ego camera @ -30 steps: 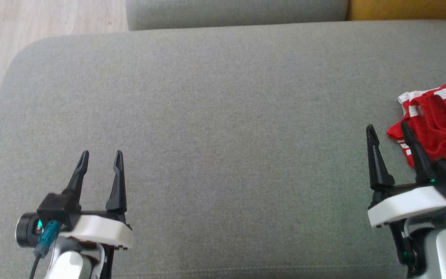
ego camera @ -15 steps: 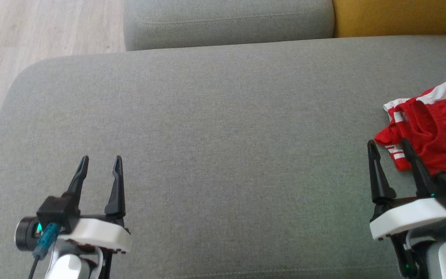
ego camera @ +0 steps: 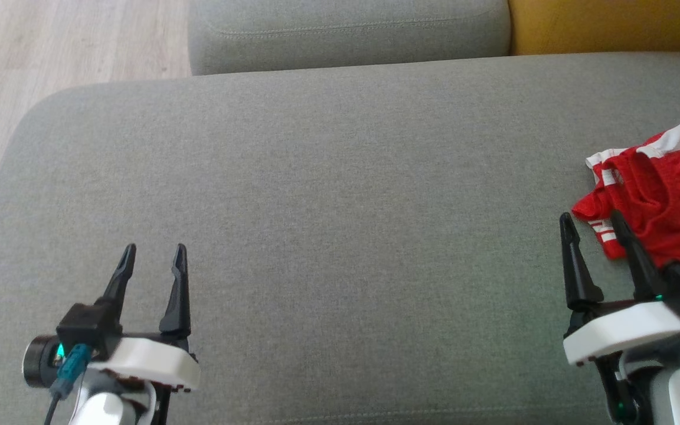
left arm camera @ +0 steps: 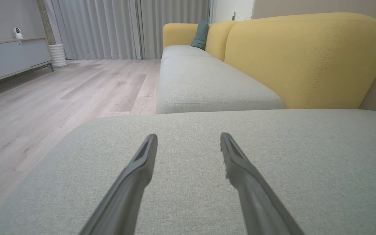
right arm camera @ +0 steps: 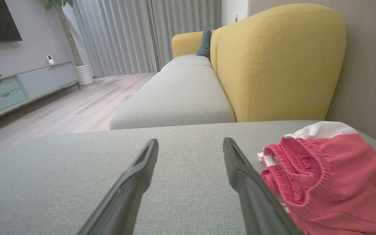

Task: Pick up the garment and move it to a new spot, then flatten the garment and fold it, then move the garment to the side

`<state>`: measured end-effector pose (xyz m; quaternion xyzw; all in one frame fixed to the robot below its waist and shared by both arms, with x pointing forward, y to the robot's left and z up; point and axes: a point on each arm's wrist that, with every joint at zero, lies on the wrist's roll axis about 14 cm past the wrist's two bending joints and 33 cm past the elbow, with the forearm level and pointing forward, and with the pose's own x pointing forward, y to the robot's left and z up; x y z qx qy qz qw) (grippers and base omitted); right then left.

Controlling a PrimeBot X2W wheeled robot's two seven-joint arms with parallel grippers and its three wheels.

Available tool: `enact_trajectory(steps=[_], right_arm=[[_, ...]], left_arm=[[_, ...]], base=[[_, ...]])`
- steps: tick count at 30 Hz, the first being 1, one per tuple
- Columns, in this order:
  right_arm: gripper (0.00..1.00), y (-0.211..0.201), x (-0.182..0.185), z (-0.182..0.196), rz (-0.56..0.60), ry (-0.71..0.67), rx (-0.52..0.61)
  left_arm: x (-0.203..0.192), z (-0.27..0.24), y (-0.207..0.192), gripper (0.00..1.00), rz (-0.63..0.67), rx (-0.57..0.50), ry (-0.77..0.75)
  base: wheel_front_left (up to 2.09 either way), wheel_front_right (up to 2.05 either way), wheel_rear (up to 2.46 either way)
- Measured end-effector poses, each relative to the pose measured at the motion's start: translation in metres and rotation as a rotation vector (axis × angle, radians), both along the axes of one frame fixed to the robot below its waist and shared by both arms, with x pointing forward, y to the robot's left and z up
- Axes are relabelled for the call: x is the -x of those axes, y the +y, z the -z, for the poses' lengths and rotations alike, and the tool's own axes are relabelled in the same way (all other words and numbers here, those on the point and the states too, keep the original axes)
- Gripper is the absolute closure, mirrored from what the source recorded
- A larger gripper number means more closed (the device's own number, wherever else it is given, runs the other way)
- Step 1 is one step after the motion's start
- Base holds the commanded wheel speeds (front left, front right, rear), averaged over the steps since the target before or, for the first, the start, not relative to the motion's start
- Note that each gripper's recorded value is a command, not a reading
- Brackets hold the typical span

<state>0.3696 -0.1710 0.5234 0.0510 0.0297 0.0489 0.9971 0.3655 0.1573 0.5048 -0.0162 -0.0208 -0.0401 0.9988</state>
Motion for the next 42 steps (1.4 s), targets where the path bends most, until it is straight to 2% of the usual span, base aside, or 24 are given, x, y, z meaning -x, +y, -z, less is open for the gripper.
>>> enact_trajectory(steps=[29,30,36,42], right_arm=[[0.0,0.007,-0.003,0.003,-0.021,0.011,0.0],[1.0,0.007,-0.003,0.004,-0.021,0.013,-0.001],[1.0,0.006,0.01,0.045,-0.015,0.143,-0.012],[1.0,0.006,0.011,0.047,-0.01,0.149,-0.087]], left_arm=[[0.001,0.006,0.006,0.0,-0.022,0.002,0.019],[0.001,0.007,0.006,1.0,-0.022,0.002,0.022],[0.021,0.048,0.0,1.0,-0.028,0.015,0.156],[0.024,0.054,0.002,1.0,-0.036,0.081,0.193]], base=[[0.0,0.0,0.0],[0.0,0.0,0.0],[0.0,0.0,0.0],[0.0,0.0,0.0]])
